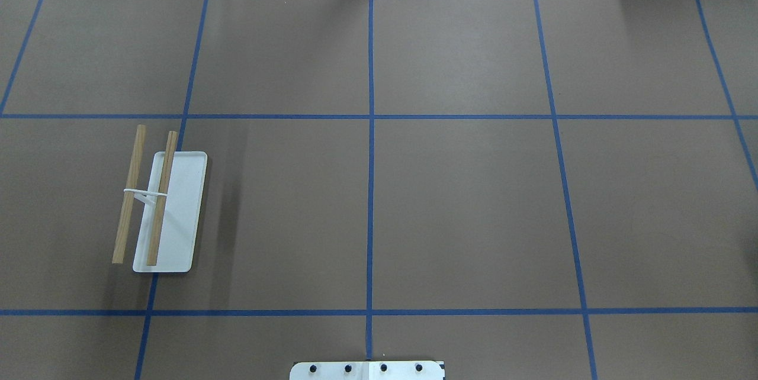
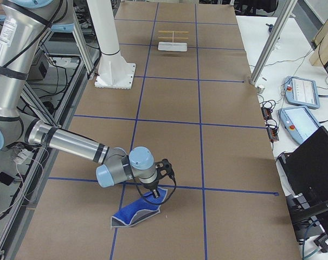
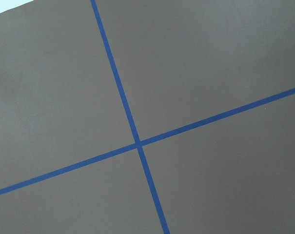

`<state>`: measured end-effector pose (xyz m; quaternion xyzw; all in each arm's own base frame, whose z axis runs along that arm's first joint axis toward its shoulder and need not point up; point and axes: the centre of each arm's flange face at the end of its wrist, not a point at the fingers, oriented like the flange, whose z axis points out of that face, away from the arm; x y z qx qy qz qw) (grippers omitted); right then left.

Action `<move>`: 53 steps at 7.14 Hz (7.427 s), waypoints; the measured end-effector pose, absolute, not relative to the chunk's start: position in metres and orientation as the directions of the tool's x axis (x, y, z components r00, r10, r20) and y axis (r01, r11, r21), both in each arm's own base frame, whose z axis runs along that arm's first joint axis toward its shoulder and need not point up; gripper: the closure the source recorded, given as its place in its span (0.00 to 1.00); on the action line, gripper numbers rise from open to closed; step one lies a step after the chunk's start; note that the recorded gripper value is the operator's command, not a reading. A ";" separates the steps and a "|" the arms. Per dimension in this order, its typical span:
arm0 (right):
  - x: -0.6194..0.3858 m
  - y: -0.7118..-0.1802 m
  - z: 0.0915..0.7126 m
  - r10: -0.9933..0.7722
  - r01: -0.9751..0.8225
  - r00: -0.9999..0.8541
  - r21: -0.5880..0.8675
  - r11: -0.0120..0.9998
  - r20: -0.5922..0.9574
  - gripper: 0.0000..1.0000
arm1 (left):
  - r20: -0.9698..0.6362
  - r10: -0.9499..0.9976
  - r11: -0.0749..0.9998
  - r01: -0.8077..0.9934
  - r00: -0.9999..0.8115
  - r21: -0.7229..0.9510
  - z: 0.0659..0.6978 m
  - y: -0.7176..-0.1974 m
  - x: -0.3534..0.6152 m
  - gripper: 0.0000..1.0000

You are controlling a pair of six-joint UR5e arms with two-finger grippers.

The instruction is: Hang towel on rack

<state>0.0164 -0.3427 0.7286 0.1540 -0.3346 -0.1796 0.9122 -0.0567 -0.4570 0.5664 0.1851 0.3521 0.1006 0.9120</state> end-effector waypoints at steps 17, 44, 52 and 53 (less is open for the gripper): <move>-0.335 -0.400 0.144 -0.587 -0.103 0.557 0.749 0.654 0.588 1.00 | -0.944 -0.258 0.924 0.337 0.206 -0.179 0.326 -0.521 0.141 0.01; -0.467 -0.351 0.068 -0.779 0.160 0.611 0.941 0.298 0.143 1.00 | -0.857 -0.516 0.822 0.272 -0.018 -0.500 0.146 -0.449 0.435 1.00; -0.437 -0.374 0.083 -0.642 -0.046 0.618 0.836 0.546 0.453 0.00 | -0.851 -0.524 0.797 0.329 -0.040 -0.507 0.157 -0.476 0.403 1.00; -0.417 -0.396 0.091 -0.633 -0.041 0.601 0.810 0.585 0.487 0.00 | -0.848 -0.529 0.791 0.341 -0.037 -0.509 0.166 -0.483 0.393 1.00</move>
